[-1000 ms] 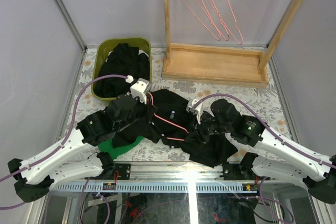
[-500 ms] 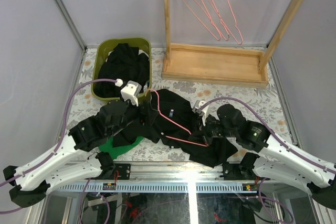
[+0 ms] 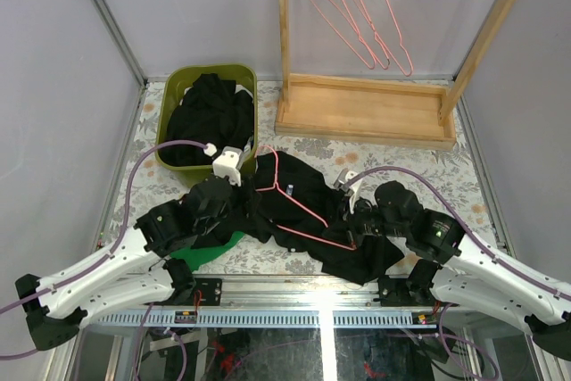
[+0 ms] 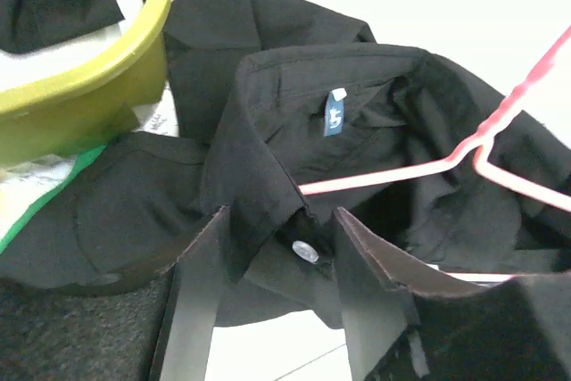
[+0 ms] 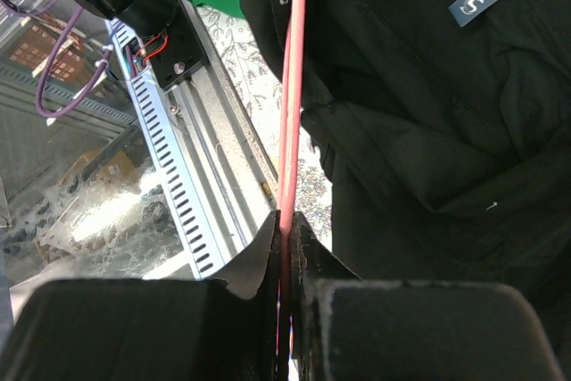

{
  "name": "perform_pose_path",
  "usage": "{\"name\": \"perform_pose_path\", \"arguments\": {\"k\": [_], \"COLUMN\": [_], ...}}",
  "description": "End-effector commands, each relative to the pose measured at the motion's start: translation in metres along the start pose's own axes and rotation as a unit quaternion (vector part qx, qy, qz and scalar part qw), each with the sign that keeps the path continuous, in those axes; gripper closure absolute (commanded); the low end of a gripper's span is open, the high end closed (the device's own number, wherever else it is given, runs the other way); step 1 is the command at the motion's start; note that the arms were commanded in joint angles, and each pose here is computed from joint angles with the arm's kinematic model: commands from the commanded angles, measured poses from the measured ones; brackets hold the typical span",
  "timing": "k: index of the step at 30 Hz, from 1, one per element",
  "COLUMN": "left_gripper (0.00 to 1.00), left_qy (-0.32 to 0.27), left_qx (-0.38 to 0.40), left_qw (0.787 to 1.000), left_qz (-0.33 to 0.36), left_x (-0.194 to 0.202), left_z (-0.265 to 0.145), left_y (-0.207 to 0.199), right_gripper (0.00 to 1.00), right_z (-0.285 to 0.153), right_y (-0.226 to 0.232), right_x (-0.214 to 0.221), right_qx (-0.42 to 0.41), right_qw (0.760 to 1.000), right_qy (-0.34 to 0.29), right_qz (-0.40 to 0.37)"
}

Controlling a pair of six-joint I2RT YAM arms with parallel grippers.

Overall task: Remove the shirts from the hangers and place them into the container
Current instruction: Remove the shirt from the hanger.

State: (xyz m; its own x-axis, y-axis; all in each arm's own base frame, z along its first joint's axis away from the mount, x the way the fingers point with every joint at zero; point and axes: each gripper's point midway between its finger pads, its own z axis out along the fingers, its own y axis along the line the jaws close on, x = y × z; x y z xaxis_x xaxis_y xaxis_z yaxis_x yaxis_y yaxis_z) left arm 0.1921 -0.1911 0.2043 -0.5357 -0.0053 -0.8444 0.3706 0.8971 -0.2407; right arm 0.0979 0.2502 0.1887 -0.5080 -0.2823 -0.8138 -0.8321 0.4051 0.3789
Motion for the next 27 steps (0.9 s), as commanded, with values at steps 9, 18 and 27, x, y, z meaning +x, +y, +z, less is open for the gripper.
{"name": "perform_pose_path", "arguments": {"k": [9, 18, 27], "left_gripper": [1.0, 1.0, 1.0], "left_qy": [-0.071, -0.083, -0.038], "left_qx": [-0.107, -0.099, 0.01], "left_qw": [0.99, 0.99, 0.999], "left_qz": [-0.05, -0.059, -0.001], "left_x": [-0.022, -0.027, -0.02], "left_z": [-0.01, -0.015, -0.008], "left_y": [0.041, 0.039, -0.002], "right_gripper": [1.0, 1.0, 1.0], "right_z": [-0.062, -0.13, -0.152], "right_y": [0.01, -0.006, -0.031], "right_x": [-0.044, -0.043, -0.031], "right_qx": [0.048, 0.144, 0.213], "right_qw": [0.988, 0.97, 0.945], "right_qy": [-0.124, -0.172, -0.206], "right_qz": [0.072, 0.095, 0.14]}}
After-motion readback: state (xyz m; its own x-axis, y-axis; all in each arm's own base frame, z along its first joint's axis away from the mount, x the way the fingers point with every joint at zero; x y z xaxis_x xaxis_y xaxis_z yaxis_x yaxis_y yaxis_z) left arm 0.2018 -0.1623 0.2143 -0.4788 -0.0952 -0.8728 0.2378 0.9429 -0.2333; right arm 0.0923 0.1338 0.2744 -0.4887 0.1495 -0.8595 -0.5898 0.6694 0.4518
